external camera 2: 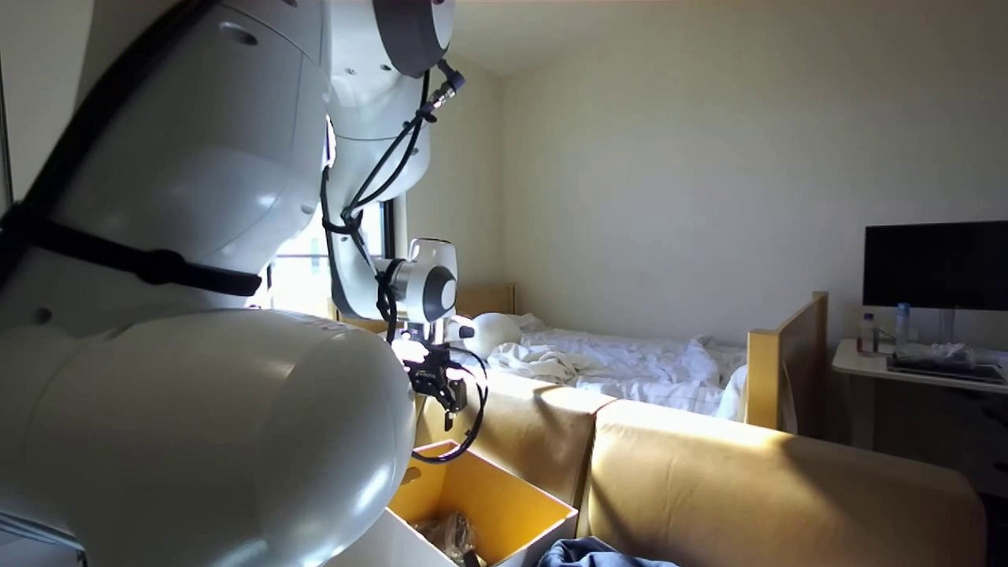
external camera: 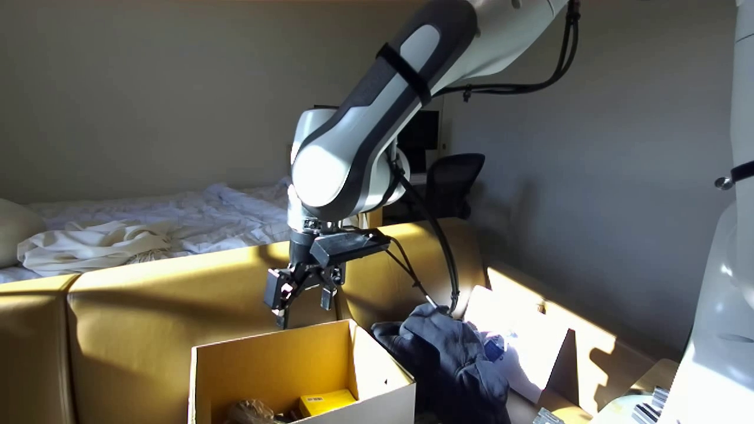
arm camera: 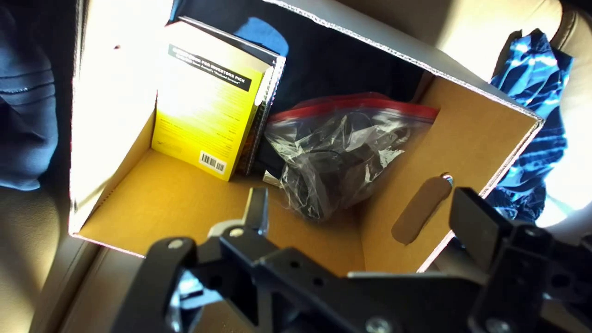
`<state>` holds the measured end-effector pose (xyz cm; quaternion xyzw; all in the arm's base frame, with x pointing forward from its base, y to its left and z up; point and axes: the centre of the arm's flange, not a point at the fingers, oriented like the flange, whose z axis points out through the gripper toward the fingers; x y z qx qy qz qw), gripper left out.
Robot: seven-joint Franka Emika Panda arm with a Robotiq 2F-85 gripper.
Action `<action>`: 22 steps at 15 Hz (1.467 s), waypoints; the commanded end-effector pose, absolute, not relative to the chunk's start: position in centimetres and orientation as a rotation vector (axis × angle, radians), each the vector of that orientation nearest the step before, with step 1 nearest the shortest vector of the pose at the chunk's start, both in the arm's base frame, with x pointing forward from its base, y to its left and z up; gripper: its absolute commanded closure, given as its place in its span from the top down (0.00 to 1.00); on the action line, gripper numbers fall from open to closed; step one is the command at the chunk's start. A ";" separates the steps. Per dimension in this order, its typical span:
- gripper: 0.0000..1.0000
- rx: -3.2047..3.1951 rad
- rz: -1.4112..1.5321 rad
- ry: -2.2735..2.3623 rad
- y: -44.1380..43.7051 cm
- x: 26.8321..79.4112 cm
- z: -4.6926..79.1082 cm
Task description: Remove the black hood and the plastic bag, and put them on the couch
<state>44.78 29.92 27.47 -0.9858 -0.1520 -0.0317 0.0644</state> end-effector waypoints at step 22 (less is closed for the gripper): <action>1.00 -2.848 -0.764 -0.469 30.6 52.4 23.9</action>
